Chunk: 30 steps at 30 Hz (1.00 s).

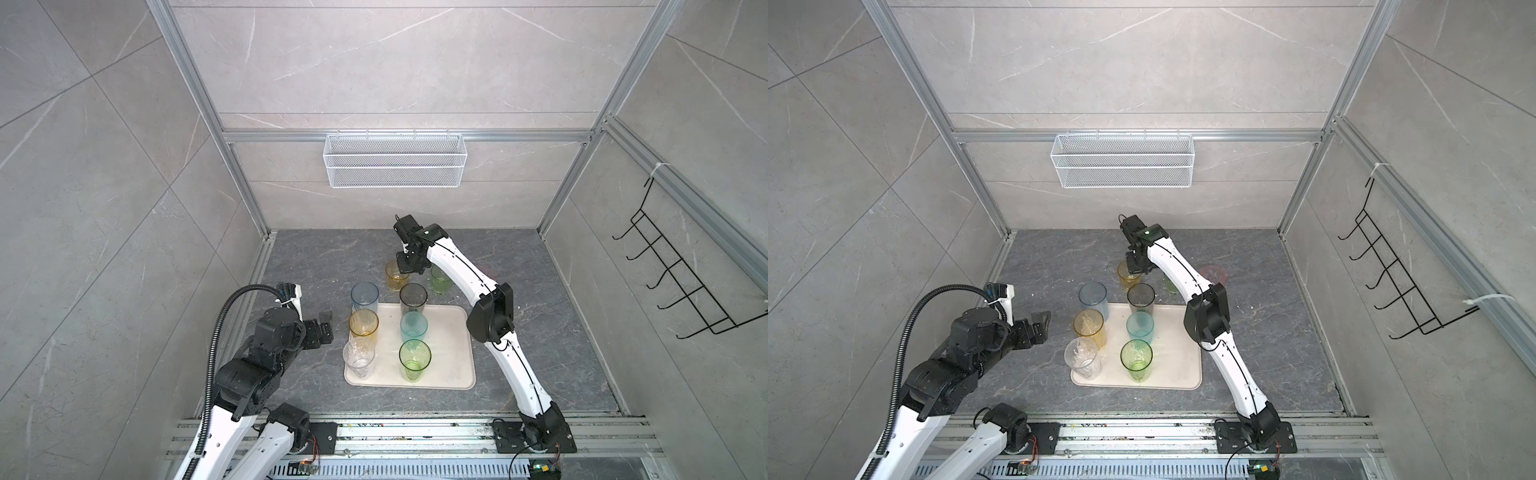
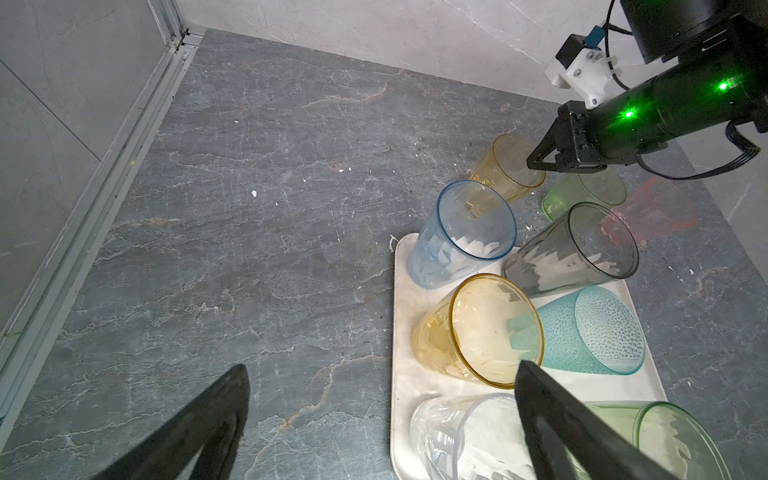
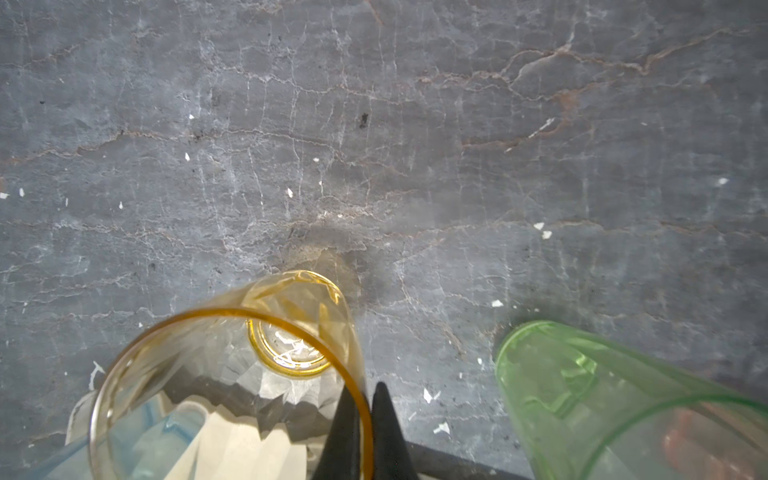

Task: Place the glasses into the tray
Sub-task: 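Lift the amber cup with the right gripper while the left arm rises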

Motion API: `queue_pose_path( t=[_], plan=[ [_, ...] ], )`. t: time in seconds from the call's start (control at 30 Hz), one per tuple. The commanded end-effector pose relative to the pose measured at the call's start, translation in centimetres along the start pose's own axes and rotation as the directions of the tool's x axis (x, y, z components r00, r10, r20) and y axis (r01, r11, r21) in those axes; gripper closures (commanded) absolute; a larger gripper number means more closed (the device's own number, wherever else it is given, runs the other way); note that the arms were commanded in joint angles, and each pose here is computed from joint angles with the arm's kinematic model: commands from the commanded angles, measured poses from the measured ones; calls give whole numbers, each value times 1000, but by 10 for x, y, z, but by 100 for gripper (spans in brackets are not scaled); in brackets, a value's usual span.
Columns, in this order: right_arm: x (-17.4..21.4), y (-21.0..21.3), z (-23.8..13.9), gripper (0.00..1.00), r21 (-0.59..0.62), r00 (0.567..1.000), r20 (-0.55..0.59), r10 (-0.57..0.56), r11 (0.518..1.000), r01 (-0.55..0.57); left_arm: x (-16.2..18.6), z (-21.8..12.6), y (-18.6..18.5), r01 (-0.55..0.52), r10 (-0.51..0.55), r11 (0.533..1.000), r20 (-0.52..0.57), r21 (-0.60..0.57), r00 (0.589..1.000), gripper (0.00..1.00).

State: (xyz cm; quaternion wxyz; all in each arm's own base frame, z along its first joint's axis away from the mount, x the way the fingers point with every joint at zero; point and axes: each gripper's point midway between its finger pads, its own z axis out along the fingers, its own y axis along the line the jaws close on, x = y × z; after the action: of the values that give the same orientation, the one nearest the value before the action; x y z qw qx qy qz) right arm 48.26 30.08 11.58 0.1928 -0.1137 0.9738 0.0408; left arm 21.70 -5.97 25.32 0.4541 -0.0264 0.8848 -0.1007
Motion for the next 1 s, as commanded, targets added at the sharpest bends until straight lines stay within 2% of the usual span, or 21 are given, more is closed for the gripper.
queue_pose_path(
  t=[0.0,0.2,0.57,0.77,0.97],
  plan=[
    [-17,-8,-61,100,3,996,92,-11,1000,11,-6,0,2,22,-21,1000,25,-13,999,0],
    [-20,-15,-100,100,9,990,139,-17,1000,16,-7,2,2,21,-21,1000,18,-21,1000,0],
    [-1,-35,-163,100,43,983,181,-40,999,33,-9,5,1,28,-27,999,15,-23,1000,0],
    [16,-49,-192,100,57,976,214,-42,998,30,-22,11,1,102,-100,995,96,-18,990,0],
    [40,-72,-209,100,87,976,217,-27,996,8,-21,29,1,128,-124,991,87,-43,988,0]
  ],
)
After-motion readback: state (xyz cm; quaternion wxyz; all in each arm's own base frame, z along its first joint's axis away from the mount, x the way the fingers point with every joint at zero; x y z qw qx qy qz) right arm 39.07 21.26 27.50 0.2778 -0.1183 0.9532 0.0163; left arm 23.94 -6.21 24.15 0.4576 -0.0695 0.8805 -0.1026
